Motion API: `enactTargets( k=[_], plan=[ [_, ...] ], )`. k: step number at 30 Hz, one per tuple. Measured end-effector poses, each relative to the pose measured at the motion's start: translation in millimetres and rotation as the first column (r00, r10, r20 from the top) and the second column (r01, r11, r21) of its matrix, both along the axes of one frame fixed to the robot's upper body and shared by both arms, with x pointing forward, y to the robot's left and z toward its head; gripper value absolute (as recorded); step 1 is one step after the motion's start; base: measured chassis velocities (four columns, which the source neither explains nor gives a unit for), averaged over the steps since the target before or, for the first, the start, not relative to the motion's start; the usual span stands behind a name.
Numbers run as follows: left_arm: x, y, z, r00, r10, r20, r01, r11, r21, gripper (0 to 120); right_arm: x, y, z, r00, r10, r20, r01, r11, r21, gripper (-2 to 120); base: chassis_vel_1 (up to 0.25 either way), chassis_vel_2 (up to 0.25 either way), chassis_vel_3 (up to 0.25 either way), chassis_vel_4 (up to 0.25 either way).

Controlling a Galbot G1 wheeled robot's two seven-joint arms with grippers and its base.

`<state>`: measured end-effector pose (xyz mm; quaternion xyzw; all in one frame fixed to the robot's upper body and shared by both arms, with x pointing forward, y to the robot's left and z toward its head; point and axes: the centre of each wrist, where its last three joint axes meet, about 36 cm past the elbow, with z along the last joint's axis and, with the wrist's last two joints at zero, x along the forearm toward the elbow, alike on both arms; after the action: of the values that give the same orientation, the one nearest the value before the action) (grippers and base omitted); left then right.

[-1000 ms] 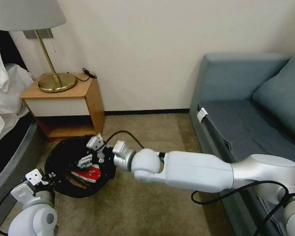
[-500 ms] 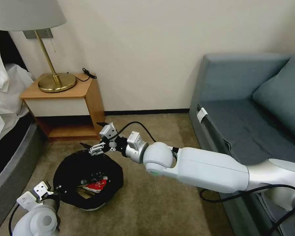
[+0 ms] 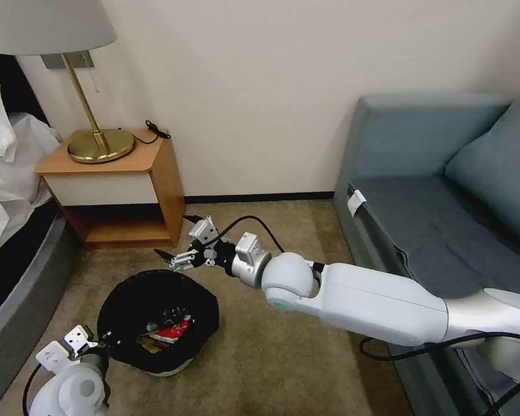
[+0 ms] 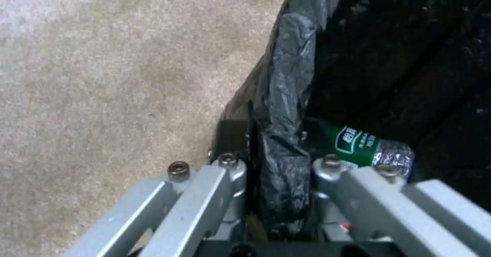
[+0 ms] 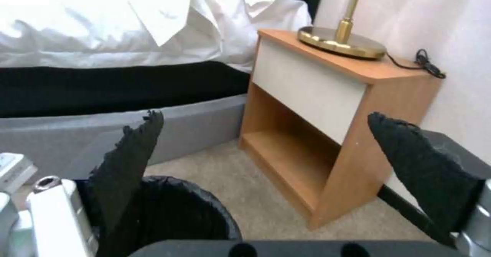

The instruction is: Pick up the trash bin, then pick up the garbage on the floor and place it into the trash bin.

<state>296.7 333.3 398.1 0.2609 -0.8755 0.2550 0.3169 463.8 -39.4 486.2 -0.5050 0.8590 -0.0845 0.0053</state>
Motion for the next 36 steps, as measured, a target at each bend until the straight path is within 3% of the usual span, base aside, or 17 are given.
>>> enactTargets(
  k=[10, 13, 14, 15, 17, 18, 19, 20, 21, 23, 25, 26, 28, 29, 32, 33, 36],
  plan=[
    [-9.1, -5.5, 15.6, 0.997, -0.051, 0.058, 0.044, 0.992, 0.116, 58, 3.7, -13.3, 5.4, 0.999, -0.032, 0.003, 0.032, 0.999, 0.015, 100, 0.0, 0.0, 0.0, 0.0],
    [-14.5, -5.2, 20.7, 0.983, -0.108, 0.146, 0.077, 0.976, 0.204, 69, 5.4, -23.9, 11.9, 0.998, -0.063, 0.001, 0.063, 0.997, 0.037, 100, 0.0, 0.0, 0.0, 0.0],
    [-17.0, -3.5, 22.4, 0.959, -0.16, 0.233, 0.098, 0.961, 0.257, 74, 6.4, -31.0, 17.4, 0.995, -0.097, -0.004, 0.097, 0.994, 0.055, 100, 0.0, 0.0, 0.0, 0.0],
    [-17.0, -3.5, 22.4, 0.959, -0.16, 0.233, 0.098, 0.961, 0.257, 74, 6.4, -31.0, 17.4, 0.995, -0.097, -0.004, 0.097, 0.994, 0.055, 100, 0.0, 0.0, 0.0, 0.0],
    [-19.5, 1.2, 24.2, 0.898, -0.25, 0.362, 0.128, 0.936, 0.329, 86, 7.3, -43.9, 26.5, 0.986, -0.166, -0.017, 0.167, 0.982, 0.087, 100, 0.0, 0.0, 0.0, 0.0],
    [-19.8, 1.9, 24.6, 0.888, -0.262, 0.378, 0.131, 0.932, 0.338, 86, 7.2, -46.0, 27.5, 0.984, -0.178, -0.018, 0.179, 0.979, 0.092, 100, 0.0, 0.0, 0.0, 0.0],
    [-20.7, 4.4, 27.2, 0.837, -0.319, 0.444, 0.149, 0.914, 0.377, 94, 5.2, -57.6, 31.0, 0.97, -0.242, -0.026, 0.243, 0.962, 0.12, 100, 0.0, 0.0, 0.0, 0.0],
    [-21.2, 5.1, 28.8, 0.808, -0.354, 0.471, 0.165, 0.904, 0.395, 98, 2.3, -68.7, 32.8, 0.955, -0.296, -0.027, 0.297, 0.944, 0.146, 100, 0.0, 0.0, 0.0, 0.0],
    [-21.2, 5.1, 28.8, 0.808, -0.354, 0.471, 0.165, 0.904, 0.395, 98, 2.3, -68.7, 32.8, 0.955, -0.296, -0.027, 0.297, 0.944, 0.146, 100, 0.0, 0.0, 0.0, 0.0],
    [-21.8, 5.7, 29.9, 0.781, -0.395, 0.484, 0.186, 0.886, 0.424, 100, -3.8, -87.1, 36.7, 0.926, -0.376, -0.029, 0.374, 0.909, 0.182, 100, 0.0, 0.0, 0.0, 0.0],
    [-22.5, 5.1, 29.6, 0.752, -0.455, 0.476, 0.216, 0.853, 0.474, 100, -15.8, -116.5, 47.1, 0.875, -0.483, -0.011, 0.474, 0.854, 0.212, 100, 0.0, 0.0, 0.0, 0.0],
    [-22.5, 5.1, 29.6, 0.752, -0.455, 0.476, 0.216, 0.853, 0.474, 100, -15.8, -116.5, 47.1, 0.875, -0.483, -0.011, 0.474, 0.854, 0.212, 100, 0.0, 0.0, 0.0, 0.0],
    [-22.3, 3.3, 30.5, 0.73, -0.5, 0.467, 0.24, 0.826, 0.509, 100, -30.3, -142.5, 58.0, 0.813, -0.581, 0.035, 0.557, 0.795, 0.242, 100, 0.0, 0.0, 0.0, 0.0],
    [-22.3, 3.3, 30.5, 0.73, -0.5, 0.467, 0.24, 0.826, 0.509, 100, -30.3, -142.5, 58.0, 0.813, -0.581, 0.035, 0.557, 0.795, 0.242, 100, 0.0, 0.0, 0.0, 0.0],
    [-20.3, -1.4, 33.2, 0.71, -0.533, 0.461, 0.256, 0.805, 0.536, 100, -62.4, -176.2, 65.8, 0.684, -0.723, 0.095, 0.682, 0.681, 0.267, 100, 0.0, 0.0, 0.0, 0.0],
    [-20.3, -1.4, 33.2, 0.71, -0.533, 0.461, 0.256, 0.805, 0.536, 100, -62.4, -176.2, 65.8, 0.684, -0.723, 0.095, 0.682, 0.681, 0.267, 100, 0.0, 0.0, 0.0, 0.0],
    [-19.2, -5.8, 34.9, 0.7, -0.549, 0.457, 0.262, 0.793, 0.551, 100, -99.3, -192.8, 68.8, 0.551, -0.824, 0.134, 0.777, 0.565, 0.278, 100, 0.0, 0.0, 0.0, 0.0]
  ],
)
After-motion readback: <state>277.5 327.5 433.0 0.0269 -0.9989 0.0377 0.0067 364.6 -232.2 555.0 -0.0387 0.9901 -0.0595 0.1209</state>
